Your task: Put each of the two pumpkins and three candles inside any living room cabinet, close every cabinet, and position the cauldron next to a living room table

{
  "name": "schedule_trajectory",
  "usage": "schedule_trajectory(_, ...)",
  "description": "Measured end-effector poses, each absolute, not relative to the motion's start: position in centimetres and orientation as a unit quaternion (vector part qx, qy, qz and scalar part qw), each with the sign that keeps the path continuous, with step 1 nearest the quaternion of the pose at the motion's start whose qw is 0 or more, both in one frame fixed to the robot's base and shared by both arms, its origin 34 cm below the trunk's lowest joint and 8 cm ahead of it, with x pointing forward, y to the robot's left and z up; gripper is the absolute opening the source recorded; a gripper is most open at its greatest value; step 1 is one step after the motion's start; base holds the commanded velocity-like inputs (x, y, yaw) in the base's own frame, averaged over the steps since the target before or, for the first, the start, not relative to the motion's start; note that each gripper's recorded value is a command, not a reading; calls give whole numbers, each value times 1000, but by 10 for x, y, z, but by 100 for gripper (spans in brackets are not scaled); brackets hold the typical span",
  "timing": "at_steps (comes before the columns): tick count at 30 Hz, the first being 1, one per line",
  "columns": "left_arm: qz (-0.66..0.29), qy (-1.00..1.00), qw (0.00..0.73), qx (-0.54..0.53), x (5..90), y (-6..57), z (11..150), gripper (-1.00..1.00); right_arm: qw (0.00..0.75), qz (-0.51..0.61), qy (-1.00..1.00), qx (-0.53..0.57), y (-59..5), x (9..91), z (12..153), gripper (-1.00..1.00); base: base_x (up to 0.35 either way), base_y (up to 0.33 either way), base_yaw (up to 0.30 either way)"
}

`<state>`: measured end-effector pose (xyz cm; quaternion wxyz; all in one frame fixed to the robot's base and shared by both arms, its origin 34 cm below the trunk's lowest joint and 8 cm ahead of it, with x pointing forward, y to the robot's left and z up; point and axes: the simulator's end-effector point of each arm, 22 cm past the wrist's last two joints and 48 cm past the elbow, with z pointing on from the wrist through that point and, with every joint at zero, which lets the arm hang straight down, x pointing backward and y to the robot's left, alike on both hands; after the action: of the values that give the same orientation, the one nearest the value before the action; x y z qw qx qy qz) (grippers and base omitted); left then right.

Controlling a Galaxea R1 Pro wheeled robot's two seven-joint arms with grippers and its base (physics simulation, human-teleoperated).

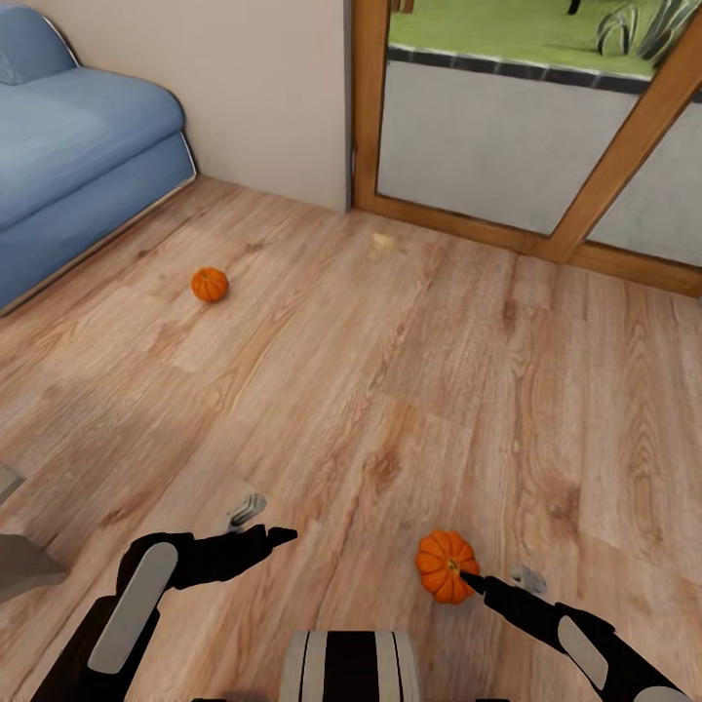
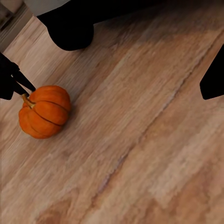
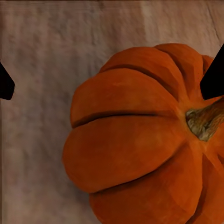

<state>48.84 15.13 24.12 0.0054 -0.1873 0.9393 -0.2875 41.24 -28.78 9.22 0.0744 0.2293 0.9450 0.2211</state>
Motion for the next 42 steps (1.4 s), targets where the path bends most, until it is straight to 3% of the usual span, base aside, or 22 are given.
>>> schedule_trajectory(13,-287,939,0,-188,485,151,236,100,92,299,922,227,-266,422,108,100,0,0,0)
schedule_trajectory(42,-285,939,-16,-192,476,148,223,100,90,289,924,233,-272,408,95,100,8,0,0)
